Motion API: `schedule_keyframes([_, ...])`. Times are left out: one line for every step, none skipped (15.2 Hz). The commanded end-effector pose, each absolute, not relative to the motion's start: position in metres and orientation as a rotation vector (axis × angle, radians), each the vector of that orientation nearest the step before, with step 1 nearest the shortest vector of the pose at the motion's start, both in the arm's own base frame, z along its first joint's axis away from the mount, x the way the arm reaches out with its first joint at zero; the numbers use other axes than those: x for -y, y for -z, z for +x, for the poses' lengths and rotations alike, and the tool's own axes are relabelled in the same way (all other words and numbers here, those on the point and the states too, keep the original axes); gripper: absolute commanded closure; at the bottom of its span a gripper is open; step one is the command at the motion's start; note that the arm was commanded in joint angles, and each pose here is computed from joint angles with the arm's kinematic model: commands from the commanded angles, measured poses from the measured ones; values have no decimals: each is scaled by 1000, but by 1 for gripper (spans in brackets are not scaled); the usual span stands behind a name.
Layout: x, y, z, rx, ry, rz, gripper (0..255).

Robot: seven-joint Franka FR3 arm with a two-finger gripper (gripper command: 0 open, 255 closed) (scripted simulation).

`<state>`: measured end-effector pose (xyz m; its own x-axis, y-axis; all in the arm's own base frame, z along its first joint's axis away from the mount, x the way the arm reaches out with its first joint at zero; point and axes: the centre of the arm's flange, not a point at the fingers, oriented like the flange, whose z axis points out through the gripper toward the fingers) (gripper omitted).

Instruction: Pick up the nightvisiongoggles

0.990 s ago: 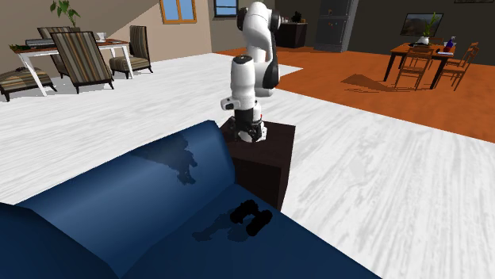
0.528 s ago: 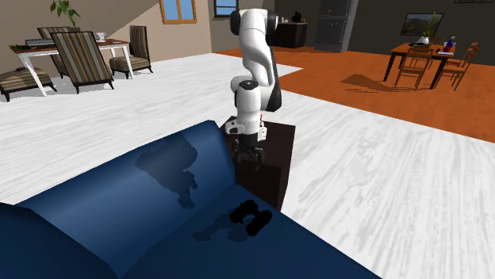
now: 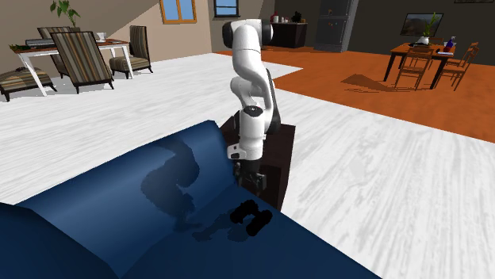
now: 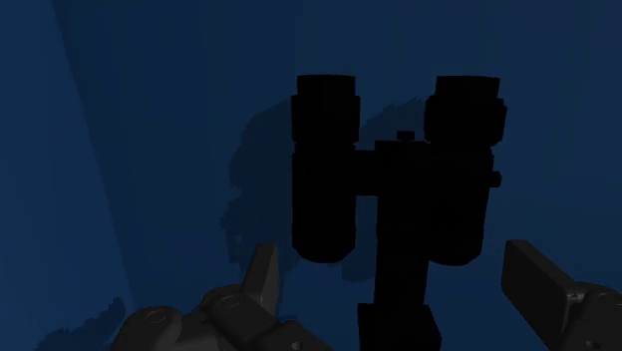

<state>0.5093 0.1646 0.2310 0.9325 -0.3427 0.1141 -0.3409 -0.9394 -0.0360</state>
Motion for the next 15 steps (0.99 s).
schedule_keyframes([-175,-209,525,-569,207,-3069,0])
schedule_keyframes([-178,-199,533,-581,217,-3067,0])
schedule_keyframes([-180,-196,536,-585,220,-3067,0])
schedule_keyframes([-180,-191,536,-585,220,-3067,0])
schedule_keyframes([-180,-186,536,-585,220,-3067,0])
schedule_keyframes([-180,-180,536,-585,220,-3067,0])
schedule_keyframes([-180,-175,536,-585,220,-3067,0])
schedule_keyframes([-180,-170,536,-585,220,-3067,0])
schedule_keyframes([-180,-165,536,-585,220,-3067,0])
schedule_keyframes([-180,-156,536,-585,220,-3067,0])
schedule_keyframes([-180,-156,536,-585,220,-3067,0])
schedule_keyframes([-180,-156,536,-585,220,-3067,0])
schedule_keyframes([-179,-156,536,-585,220,-3067,255])
schedule_keyframes([-179,-156,536,-585,220,-3067,255])
schedule_keyframes([-179,-156,536,-585,220,-3067,255])
